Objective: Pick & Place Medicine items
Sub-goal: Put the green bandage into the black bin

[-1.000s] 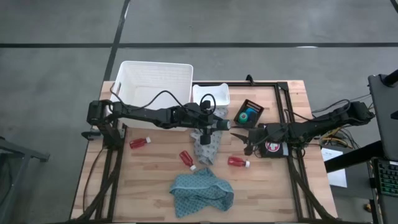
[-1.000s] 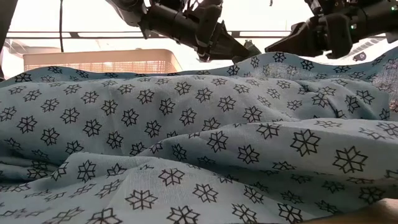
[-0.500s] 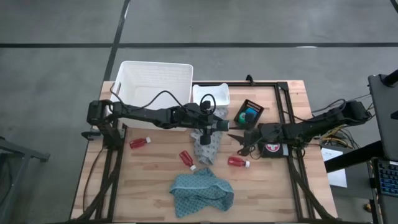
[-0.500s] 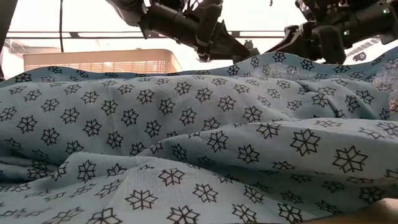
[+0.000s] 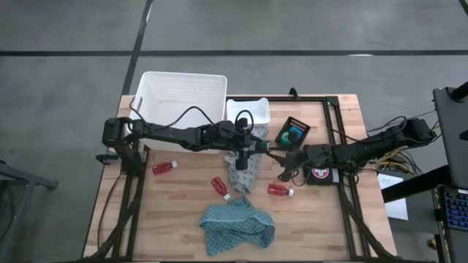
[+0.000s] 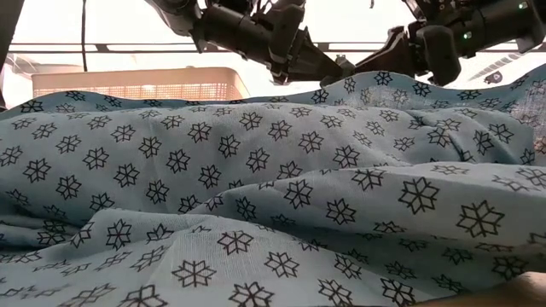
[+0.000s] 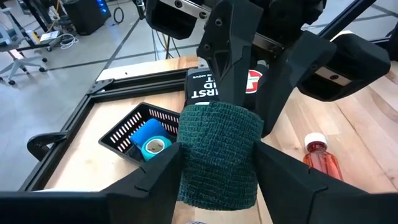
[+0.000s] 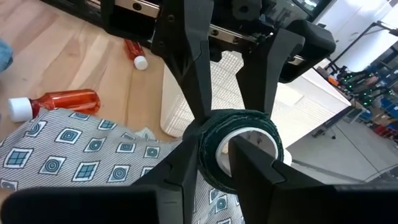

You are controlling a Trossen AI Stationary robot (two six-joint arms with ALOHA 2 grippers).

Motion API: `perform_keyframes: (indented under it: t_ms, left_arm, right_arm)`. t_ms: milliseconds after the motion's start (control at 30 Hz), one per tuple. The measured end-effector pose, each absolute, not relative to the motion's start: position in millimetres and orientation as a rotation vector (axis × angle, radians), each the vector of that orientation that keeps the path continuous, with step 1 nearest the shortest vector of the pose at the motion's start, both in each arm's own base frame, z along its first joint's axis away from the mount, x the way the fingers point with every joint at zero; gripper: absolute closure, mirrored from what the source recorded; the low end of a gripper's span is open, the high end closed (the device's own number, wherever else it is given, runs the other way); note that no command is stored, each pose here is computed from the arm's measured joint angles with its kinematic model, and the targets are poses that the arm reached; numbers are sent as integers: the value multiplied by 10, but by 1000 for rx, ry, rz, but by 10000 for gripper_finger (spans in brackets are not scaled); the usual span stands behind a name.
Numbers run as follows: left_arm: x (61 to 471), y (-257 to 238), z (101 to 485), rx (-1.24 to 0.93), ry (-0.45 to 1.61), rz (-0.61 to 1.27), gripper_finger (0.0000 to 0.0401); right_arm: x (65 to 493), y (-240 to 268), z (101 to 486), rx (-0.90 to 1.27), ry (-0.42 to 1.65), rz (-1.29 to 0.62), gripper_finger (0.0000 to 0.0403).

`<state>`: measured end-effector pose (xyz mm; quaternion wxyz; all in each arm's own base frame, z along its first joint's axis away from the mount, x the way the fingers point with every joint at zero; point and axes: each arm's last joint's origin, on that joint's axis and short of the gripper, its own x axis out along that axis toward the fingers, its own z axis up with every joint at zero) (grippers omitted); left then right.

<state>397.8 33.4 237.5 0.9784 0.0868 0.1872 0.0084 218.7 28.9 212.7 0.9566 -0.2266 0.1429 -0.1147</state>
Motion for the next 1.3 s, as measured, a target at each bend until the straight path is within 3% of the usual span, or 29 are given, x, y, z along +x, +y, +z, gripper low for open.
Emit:
perform_keyframes:
  t_ms: [633,1300]
  left_arm:
    - [3979,334,2376,182,376,16,203]
    - [3979,325,2376,170,376,16,203]
  right_arm:
    - [2181,290,2111,-477,301,-225,386]
    - [2180,289,2110,-481,301,-225,389]
